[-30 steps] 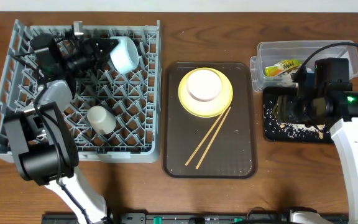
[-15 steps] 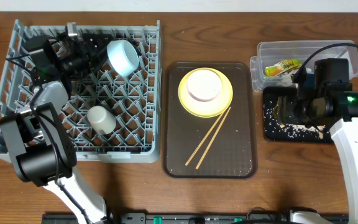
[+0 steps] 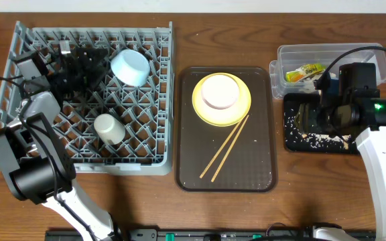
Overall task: Sort waste into correct bins and load items into the dishwasher rack
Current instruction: 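Release the light-blue bowl in the rack and withdraw the left gripper, then reach the left gripper to the white bowl on the yellow plate and grasp it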
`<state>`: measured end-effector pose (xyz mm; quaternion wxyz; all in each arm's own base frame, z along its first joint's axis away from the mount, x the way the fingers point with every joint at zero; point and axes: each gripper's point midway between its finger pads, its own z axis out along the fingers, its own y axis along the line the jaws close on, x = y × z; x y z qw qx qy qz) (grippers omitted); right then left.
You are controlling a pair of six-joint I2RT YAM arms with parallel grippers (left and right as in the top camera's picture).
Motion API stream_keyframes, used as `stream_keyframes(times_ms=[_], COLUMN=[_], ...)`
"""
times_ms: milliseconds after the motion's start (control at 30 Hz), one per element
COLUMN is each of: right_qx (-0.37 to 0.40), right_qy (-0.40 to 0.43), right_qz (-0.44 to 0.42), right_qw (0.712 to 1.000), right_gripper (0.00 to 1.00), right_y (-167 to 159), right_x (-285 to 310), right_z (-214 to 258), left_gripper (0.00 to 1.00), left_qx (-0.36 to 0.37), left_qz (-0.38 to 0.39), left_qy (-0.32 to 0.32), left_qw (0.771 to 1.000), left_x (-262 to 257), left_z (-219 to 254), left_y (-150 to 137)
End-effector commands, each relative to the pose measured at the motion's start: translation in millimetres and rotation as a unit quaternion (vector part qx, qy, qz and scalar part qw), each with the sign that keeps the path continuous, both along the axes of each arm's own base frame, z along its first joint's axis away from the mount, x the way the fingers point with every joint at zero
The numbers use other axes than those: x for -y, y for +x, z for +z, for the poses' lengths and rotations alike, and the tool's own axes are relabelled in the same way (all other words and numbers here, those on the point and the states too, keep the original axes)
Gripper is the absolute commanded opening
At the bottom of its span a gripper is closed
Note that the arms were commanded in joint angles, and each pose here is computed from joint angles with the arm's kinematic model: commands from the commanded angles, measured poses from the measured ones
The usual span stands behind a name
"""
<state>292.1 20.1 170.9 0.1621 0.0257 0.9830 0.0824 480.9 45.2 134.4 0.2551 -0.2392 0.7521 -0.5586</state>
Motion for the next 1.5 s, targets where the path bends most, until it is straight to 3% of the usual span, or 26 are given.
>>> stream_keyframes(times_ms=[0, 33, 433, 667, 833, 1067, 1267, 1467], right_qx=[0.011, 0.011, 0.012, 0.013, 0.013, 0.007, 0.000, 0.000], right_qy=[-0.001, -0.001, -0.001, -0.002, -0.002, -0.002, -0.007, -0.006], right_qz=[-0.001, -0.001, 0.000, 0.001, 0.001, 0.000, -0.002, -0.002], right_qw=[1.000, 1.000, 1.000, 1.000, 1.000, 1.000, 1.000, 1.000], right_gripper=[0.62, 0.62, 0.62, 0.63, 0.62, 0.62, 0.62, 0.63], right_y=[1.4, 1.4, 1.6, 2.3, 2.3, -0.4, -3.8, -3.8], right_x=[0.2, 0.2, 0.3, 0.3, 0.4, 0.4, 2.2, 2.2], right_z=[6.8, 6.8, 6.9, 7.1, 7.1, 6.1, 4.6, 4.6], left_gripper=[0.89, 0.94, 0.95, 0.96, 0.96, 0.96, 0.96, 0.96], left_qx=[0.022, 0.023, 0.066, 0.078, 0.052, 0.079, 0.124, 0.189], left_qz=[-0.005, -0.005, 0.009, 0.019, 0.003, -0.075, -0.155, -0.271], left_qy=[0.029, 0.029, 0.070, 0.198, 0.326, 0.421, 0.514, 0.556], left_qw=[0.999, 0.999, 0.995, 0.977, 0.944, 0.901, 0.834, 0.763], left_x=[-2.3, -2.3, -4.1, 9.0, 40.8, 131.4, 210.0, 284.3], left_z=[-5.0, -4.0, 39.6, 65.2, 65.7, 63.6, 42.5, 7.6], left_y=[2.4, 2.4, -0.2, -19.6, -40.7, -55.4, -73.1, -100.4])
